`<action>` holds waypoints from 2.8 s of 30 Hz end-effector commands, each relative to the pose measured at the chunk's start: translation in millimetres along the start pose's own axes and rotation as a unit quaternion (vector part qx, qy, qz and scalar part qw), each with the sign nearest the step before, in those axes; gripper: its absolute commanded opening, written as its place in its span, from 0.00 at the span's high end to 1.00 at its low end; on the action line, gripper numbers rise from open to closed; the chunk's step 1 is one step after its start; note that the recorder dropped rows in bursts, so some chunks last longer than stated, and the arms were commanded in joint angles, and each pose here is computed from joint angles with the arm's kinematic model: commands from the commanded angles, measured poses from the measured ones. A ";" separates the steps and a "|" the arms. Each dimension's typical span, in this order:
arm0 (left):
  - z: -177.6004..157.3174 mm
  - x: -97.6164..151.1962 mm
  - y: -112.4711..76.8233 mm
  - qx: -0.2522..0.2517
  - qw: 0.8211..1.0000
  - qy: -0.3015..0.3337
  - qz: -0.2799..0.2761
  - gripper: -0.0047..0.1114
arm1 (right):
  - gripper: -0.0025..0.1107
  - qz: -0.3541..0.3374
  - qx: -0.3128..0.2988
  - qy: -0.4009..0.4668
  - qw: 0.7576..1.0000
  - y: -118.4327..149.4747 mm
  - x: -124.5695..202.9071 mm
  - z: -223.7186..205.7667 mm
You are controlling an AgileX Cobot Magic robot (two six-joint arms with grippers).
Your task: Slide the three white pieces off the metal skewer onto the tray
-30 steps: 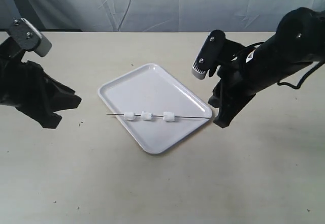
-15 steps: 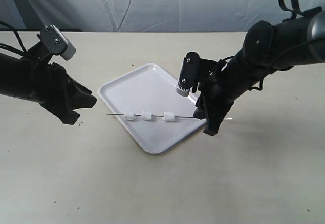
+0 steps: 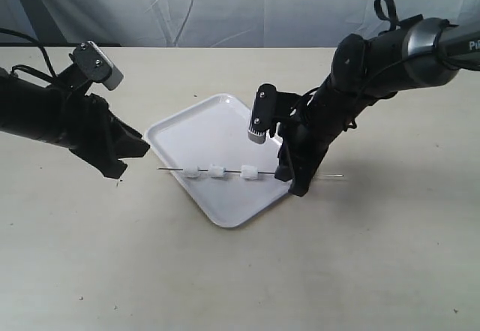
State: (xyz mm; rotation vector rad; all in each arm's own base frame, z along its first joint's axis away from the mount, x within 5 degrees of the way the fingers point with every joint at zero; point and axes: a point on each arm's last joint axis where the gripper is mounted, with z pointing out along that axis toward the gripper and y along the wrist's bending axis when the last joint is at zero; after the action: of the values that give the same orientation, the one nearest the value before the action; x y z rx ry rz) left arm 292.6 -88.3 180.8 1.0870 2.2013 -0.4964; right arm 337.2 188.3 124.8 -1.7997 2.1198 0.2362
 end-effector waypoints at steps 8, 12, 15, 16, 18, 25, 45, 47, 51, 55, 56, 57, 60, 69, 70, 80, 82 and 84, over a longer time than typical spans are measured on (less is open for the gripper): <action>1.5 -4.8 2.2 -0.004 1.000 -0.008 -0.003 0.74 | 0.63 -0.011 -0.013 0.026 1.000 -0.9 10.5 23.7; 1.5 -4.5 3.9 -0.013 1.000 -0.007 -0.004 0.74 | 0.83 -0.008 -0.022 0.034 0.999 0.5 14.2 31.2; 1.5 -4.5 3.9 -0.013 1.000 -0.007 -0.004 0.74 | 0.93 -0.006 -0.027 0.038 0.999 1.2 16.3 35.4; 1.5 -4.8 3.9 -0.013 1.000 -0.009 -0.006 0.74 | 0.93 -0.004 -0.026 0.039 0.999 1.1 16.6 36.1; 1.5 -6.2 4.2 -0.015 1.000 -0.016 -0.019 0.74 | 0.93 0.014 -0.023 0.043 0.999 0.7 17.7 37.6; -0.2 -19.5 8.5 -0.024 0.983 -0.095 -0.157 0.74 | 0.98 0.091 0.003 0.056 0.994 -3.0 17.9 30.2; -2.5 -19.3 -10.6 0.133 0.847 -0.153 -0.491 0.80 | 0.98 0.357 0.063 -0.082 0.928 6.1 -26.1 -108.7; -0.7 4.0 -12.9 0.120 0.838 -0.134 -0.514 0.82 | 0.98 0.385 0.064 -0.096 0.916 13.1 -26.1 -124.1; -4.8 30.2 -13.9 0.117 0.843 -0.130 -0.509 0.85 | 0.98 0.410 0.075 -0.109 0.902 30.6 -13.9 -133.2; 7.5 36.3 -18.6 0.212 0.833 -0.134 -0.493 0.96 | 0.98 0.438 0.080 -0.115 0.888 43.7 0.5 -123.5; 15.5 42.4 -18.5 0.226 0.829 -0.127 -0.495 0.96 | 0.98 0.444 0.080 -0.119 0.885 45.5 2.2 -122.3; 19.2 44.7 -17.6 0.235 0.828 -0.127 -0.494 0.96 | 0.98 0.445 0.081 -0.123 0.883 45.9 2.5 -122.4; 31.8 50.7 -12.0 0.267 0.825 -0.134 -0.480 0.96 | 0.98 0.447 0.086 -0.129 0.881 45.6 3.1 -121.9; 47.9 42.4 12.8 0.262 0.836 -0.148 -0.459 0.96 | 0.98 0.438 0.095 -0.178 0.876 50.3 -16.6 -119.9; 47.6 39.0 15.9 0.262 0.835 -0.152 -0.459 0.96 | 0.98 0.435 0.094 -0.184 0.877 52.5 -20.7 -118.7; 28.6 -4.7 22.6 0.272 0.839 -0.183 -0.434 0.73 | 0.98 0.451 0.096 -0.215 0.861 53.5 -33.0 -108.7; 22.4 -14.2 24.4 0.271 0.846 -0.195 -0.417 0.73 | 0.98 0.455 0.089 -0.218 0.859 56.1 -35.7 -108.1; 17.4 -22.9 27.6 0.270 0.849 -0.206 -0.405 0.73 | 0.98 0.453 0.083 -0.219 0.860 60.1 -39.6 -107.1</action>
State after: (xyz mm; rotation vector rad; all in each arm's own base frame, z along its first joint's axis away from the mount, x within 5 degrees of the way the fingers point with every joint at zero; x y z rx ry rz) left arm 327.6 -92.3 165.5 0.1140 2.1251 -1.6181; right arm 270.3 192.9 232.3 -0.4588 2.3641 0.5764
